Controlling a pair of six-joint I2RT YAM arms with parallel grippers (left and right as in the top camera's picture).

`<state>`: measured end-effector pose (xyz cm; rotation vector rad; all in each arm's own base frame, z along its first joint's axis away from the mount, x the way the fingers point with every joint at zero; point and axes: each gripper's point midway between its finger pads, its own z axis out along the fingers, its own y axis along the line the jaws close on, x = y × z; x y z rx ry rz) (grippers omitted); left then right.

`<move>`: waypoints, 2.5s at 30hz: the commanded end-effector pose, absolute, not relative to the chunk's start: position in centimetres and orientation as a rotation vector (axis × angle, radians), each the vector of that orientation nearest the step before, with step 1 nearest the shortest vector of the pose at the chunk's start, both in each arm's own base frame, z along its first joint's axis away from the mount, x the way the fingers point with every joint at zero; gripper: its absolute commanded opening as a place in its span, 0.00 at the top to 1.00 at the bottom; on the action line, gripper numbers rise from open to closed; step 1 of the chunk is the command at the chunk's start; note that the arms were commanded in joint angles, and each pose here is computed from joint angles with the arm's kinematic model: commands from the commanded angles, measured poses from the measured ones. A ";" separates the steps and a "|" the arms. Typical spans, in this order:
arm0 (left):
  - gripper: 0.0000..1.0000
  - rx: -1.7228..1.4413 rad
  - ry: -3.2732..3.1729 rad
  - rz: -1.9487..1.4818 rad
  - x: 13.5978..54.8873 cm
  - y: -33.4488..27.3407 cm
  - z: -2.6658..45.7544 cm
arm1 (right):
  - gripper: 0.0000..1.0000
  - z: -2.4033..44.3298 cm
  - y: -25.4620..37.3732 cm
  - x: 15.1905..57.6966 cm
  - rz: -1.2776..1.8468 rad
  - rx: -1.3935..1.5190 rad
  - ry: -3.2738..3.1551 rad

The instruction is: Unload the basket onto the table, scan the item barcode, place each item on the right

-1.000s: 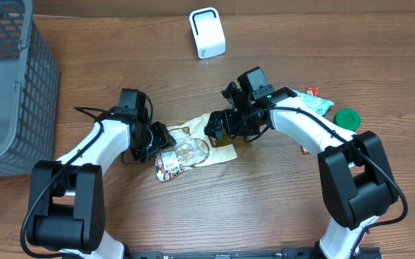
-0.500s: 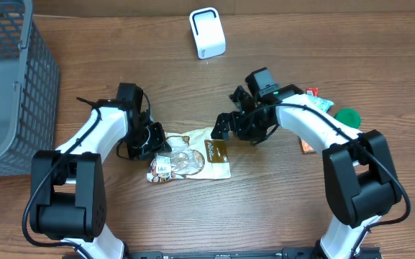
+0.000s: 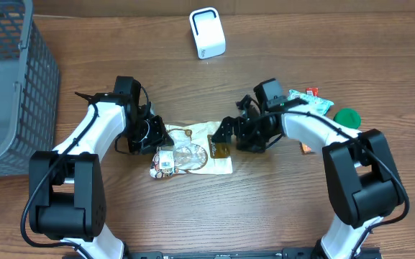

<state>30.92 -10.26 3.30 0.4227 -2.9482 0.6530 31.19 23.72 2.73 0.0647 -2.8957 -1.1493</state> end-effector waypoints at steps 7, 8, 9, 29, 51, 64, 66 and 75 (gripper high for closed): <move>0.70 0.385 -2.937 0.696 31.2 -10.7 3.6 | 0.00 -0.2 27.5 28.0 -1.090 0.034 -2.902; 0.70 0.385 -2.937 0.697 31.2 -10.7 3.6 | 0.00 -0.1 27.8 28.0 -1.099 0.050 -2.905; 0.70 0.385 -2.937 0.697 31.2 -10.7 3.6 | 0.00 0.0 28.0 28.1 -1.115 0.061 -2.904; 0.70 0.361 -2.941 0.691 31.1 -10.9 3.6 | 0.52 2.9 31.2 28.2 -1.391 0.180 -2.792; 0.08 0.499 -3.367 0.123 40.6 1.4 10.6 | 0.73 4.0 31.8 28.6 -1.516 0.415 -2.790; 0.00 0.534 -3.370 -0.076 40.5 3.6 10.4 | 0.96 9.8 32.9 32.9 -1.700 0.649 -2.883; 0.01 0.534 -3.369 -0.077 40.5 3.6 10.3 | 0.96 12.1 32.9 34.3 -1.693 0.766 -2.931; 0.00 0.534 -3.369 -0.076 40.5 3.6 10.3 | 0.96 19.9 30.5 41.0 -0.751 1.722 -3.335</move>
